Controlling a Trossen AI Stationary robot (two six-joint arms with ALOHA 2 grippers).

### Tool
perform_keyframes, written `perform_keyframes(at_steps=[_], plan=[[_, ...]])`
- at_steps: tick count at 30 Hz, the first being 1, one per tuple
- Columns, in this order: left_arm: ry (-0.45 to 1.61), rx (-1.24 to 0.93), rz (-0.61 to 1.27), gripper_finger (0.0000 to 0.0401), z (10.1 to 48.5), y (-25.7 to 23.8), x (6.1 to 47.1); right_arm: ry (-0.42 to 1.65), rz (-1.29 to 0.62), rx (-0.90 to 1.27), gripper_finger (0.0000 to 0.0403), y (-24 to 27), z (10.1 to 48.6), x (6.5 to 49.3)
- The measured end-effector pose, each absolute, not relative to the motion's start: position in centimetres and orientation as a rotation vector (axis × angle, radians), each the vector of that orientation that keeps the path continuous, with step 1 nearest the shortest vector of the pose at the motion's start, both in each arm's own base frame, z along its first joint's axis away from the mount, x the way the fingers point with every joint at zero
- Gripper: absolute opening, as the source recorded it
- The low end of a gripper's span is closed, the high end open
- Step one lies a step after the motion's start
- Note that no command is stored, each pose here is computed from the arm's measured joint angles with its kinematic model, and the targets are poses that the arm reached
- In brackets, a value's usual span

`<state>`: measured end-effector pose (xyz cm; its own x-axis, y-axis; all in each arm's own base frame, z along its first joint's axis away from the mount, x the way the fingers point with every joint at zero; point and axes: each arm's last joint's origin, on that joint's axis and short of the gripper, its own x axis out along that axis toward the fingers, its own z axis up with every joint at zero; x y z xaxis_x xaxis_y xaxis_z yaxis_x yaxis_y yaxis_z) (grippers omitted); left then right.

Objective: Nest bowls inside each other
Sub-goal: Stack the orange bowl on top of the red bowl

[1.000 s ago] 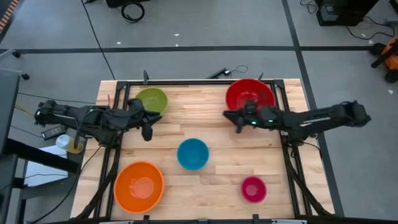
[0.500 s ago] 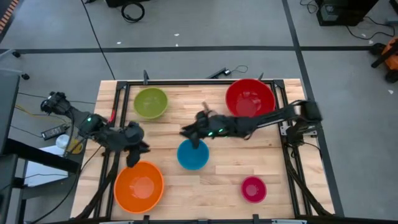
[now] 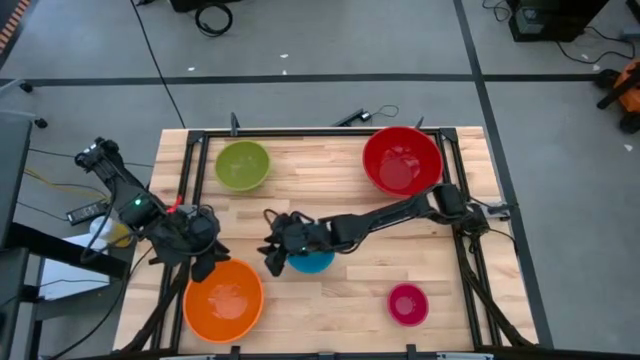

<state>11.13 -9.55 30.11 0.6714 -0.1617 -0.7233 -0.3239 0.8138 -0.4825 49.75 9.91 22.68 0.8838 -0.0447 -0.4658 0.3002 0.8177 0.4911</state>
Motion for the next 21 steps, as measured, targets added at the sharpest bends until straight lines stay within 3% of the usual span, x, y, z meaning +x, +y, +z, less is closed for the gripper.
perform_keyframes(at_steps=[21], plan=[[0.904, -0.524, 0.175, 0.0103, 28.0, -12.0, 12.3, 0.534, -0.126, 0.726, 0.0184, 11.7, 19.9, 51.4]])
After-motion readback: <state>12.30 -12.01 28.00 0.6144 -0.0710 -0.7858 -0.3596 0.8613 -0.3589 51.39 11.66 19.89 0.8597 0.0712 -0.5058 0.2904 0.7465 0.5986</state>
